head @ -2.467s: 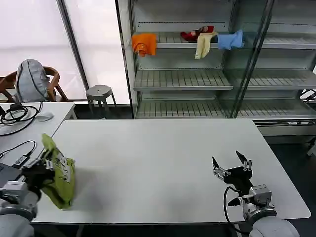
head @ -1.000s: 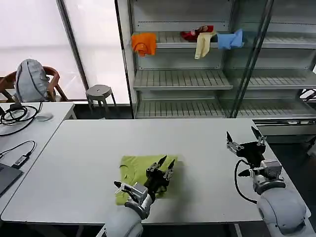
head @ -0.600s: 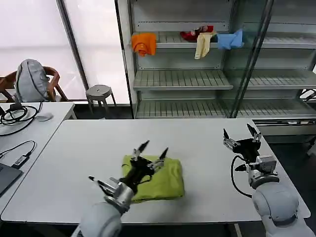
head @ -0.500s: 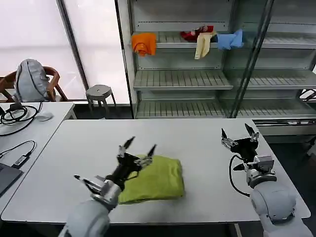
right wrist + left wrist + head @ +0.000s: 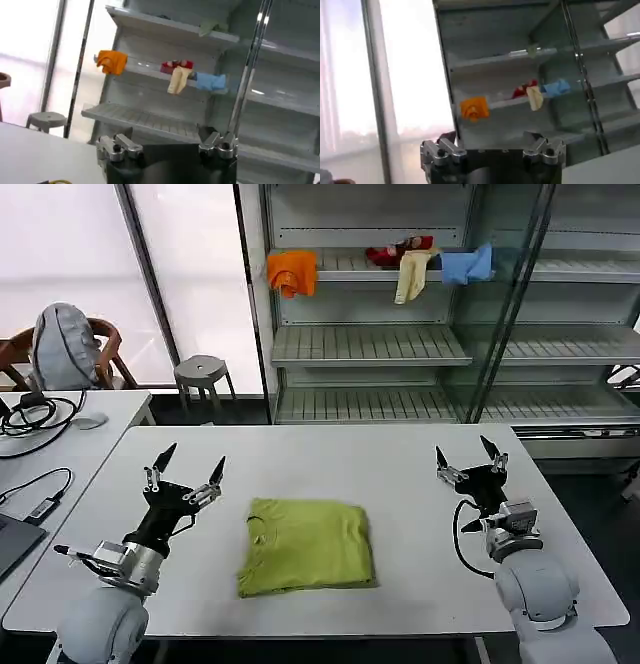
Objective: Fold and organize the clothes.
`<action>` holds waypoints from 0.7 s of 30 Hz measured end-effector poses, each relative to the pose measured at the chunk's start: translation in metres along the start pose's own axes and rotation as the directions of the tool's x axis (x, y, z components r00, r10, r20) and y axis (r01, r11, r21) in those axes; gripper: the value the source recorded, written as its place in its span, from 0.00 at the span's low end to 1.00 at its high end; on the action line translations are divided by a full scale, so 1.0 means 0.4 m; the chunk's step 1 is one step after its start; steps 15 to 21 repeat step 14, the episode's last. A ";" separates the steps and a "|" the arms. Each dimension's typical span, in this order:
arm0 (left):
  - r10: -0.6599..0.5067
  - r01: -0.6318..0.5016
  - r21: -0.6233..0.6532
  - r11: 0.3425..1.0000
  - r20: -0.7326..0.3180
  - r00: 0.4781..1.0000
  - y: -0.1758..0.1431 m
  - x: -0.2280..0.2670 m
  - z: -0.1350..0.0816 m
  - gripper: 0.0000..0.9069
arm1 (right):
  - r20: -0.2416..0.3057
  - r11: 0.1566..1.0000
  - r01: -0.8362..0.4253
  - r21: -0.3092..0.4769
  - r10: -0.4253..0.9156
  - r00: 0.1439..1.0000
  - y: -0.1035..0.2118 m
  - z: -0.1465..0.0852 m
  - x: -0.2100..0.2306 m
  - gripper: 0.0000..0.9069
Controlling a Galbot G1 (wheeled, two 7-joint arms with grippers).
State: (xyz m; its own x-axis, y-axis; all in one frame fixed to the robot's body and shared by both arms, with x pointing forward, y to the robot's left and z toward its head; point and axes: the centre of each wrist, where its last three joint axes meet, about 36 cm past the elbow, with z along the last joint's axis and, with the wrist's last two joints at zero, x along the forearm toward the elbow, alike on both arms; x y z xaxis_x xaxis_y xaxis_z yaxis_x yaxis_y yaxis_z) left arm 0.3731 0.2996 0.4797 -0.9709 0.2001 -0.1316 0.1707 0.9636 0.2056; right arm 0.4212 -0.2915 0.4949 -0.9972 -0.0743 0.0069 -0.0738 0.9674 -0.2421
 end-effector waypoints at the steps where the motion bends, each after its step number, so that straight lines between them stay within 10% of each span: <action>1: -0.009 0.009 -0.015 1.000 0.007 1.000 0.006 0.000 0.003 1.00 | 0.006 1.000 0.001 0.002 -0.001 1.000 -0.003 0.006 -0.003 1.00; 21: -0.061 0.063 -0.119 0.991 0.025 0.998 0.038 0.013 0.034 1.00 | 0.047 0.999 0.042 0.005 -0.042 0.998 -0.004 0.080 -0.033 1.00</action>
